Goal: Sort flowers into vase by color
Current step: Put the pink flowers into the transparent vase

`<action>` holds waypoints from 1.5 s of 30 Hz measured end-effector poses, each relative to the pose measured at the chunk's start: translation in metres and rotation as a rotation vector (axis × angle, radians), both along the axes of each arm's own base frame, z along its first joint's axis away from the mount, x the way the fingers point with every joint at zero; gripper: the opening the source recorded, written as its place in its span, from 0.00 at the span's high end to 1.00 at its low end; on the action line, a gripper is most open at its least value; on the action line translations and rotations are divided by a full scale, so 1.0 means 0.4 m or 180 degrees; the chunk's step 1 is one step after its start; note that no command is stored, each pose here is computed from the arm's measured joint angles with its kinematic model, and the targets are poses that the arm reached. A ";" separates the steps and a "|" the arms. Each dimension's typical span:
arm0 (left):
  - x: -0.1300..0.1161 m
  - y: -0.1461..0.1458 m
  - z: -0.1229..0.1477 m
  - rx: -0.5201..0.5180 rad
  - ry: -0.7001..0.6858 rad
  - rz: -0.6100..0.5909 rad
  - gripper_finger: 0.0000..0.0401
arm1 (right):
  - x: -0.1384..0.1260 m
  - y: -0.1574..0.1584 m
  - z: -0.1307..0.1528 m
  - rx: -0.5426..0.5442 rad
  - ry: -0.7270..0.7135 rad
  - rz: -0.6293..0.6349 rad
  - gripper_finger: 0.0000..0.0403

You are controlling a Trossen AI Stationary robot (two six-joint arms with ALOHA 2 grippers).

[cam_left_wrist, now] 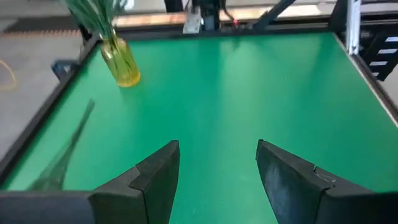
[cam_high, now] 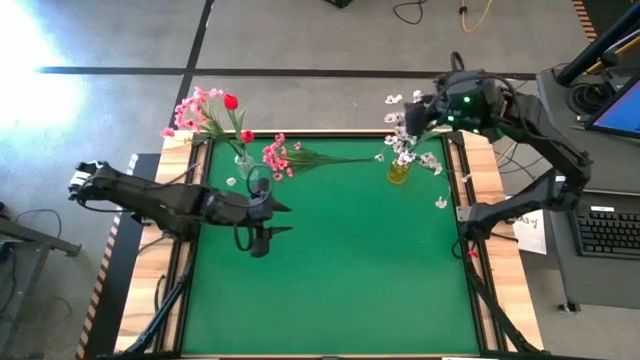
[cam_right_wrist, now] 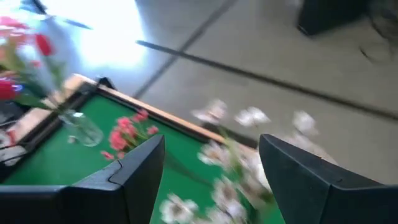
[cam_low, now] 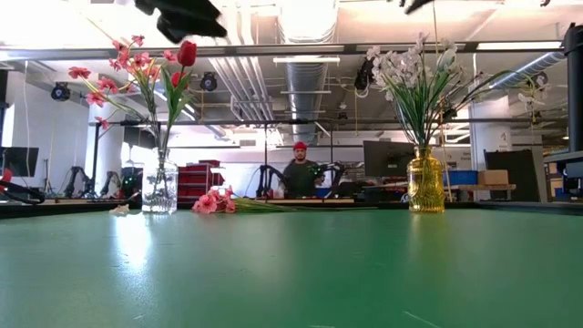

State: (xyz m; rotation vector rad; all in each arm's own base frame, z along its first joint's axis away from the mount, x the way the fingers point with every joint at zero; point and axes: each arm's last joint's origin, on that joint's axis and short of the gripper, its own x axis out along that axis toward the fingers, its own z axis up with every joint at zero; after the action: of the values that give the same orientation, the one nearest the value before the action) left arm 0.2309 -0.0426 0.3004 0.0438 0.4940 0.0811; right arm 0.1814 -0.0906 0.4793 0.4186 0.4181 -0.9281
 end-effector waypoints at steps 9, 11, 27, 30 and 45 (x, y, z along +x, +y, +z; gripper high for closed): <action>-0.090 0.020 0.071 0.0049 -0.0338 0.0078 0.50 | 0.188 0.003 -0.004 -0.0411 0.0401 0.0720 0.37; -0.107 0.026 0.082 0.0068 -0.0396 0.0146 0.50 | 0.228 0.004 -0.004 -0.0501 0.0501 0.0852 0.37; -0.220 0.054 0.188 -0.0008 -0.1061 0.0239 0.50 | 0.402 -0.020 -0.086 -0.0351 0.1415 0.0889 0.37; -0.232 0.060 0.200 0.0109 -0.1119 0.0376 0.50 | 0.418 -0.022 -0.103 -0.0357 0.1523 0.0949 0.37; -0.164 0.052 0.168 0.0643 -0.0653 0.0566 0.50 | 0.468 0.025 -0.150 -0.0437 0.1897 0.1676 0.37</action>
State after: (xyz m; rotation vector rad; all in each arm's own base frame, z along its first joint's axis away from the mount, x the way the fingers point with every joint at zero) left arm 0.1655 -0.0217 0.3676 0.1875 0.2824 0.3068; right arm 0.3687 -0.0806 0.4195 -0.1111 0.9498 -0.5432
